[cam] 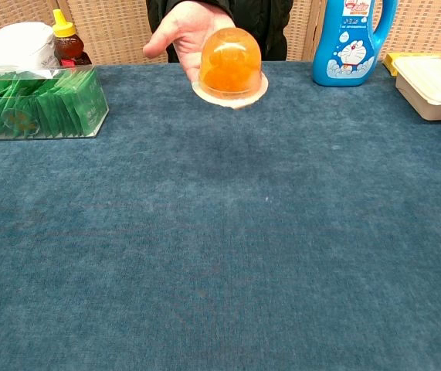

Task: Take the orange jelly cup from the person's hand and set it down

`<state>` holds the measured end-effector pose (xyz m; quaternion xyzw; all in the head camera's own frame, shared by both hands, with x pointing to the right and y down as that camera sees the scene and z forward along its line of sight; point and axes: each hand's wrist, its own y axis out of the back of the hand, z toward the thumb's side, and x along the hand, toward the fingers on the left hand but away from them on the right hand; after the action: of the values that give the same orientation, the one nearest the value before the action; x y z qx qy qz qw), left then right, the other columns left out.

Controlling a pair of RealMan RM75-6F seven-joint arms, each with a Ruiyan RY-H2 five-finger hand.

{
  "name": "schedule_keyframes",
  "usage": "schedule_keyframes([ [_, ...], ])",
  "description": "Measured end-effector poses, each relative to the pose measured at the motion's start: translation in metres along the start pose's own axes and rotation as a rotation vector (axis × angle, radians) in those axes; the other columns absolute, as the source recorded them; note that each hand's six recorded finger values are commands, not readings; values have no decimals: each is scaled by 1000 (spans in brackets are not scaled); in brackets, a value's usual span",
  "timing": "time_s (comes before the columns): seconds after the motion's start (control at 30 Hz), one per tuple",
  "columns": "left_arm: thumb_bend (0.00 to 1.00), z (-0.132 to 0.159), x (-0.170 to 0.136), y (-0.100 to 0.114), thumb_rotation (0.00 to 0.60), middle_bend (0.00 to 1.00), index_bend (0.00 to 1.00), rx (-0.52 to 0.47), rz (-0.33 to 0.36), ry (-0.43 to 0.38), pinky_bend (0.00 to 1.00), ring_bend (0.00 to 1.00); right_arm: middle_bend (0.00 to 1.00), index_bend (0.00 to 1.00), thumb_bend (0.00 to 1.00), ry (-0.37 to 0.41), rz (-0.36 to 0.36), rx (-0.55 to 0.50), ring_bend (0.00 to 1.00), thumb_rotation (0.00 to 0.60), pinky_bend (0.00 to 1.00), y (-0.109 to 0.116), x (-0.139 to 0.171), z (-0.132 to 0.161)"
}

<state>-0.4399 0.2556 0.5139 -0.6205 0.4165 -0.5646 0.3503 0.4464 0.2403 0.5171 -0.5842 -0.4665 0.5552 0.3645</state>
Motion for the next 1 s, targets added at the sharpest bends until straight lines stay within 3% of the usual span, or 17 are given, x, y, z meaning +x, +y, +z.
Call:
schedule_keyframes([
  [0.23, 79, 2, -1, -3, 600, 0, 0, -1, -19, -17, 25, 0, 47, 159, 164, -2, 3, 0, 42, 600, 0, -1, 1, 0],
  [0.37, 79, 13, 5, 0, 600, 0, 0, -21, -8, -73, 25, 0, 47, 161, 165, -8, 10, 3, 42, 600, 0, -3, 0, -1],
  [0.57, 83, 58, 36, 7, 600, 0, 0, -60, -33, -216, 25, 0, 47, 162, 165, -9, 11, 3, 43, 600, 0, -4, -2, -1],
  [0.7, 84, 96, 64, 9, 600, 0, 0, -65, -87, -303, 25, 0, 47, 163, 165, -14, 13, 1, 43, 600, 0, -4, -3, -2],
  [1.0, 87, 169, 128, -1, 600, 0, 0, -18, -183, -363, 25, 0, 47, 164, 164, -27, 14, -11, 43, 600, 0, -3, -6, -8],
])
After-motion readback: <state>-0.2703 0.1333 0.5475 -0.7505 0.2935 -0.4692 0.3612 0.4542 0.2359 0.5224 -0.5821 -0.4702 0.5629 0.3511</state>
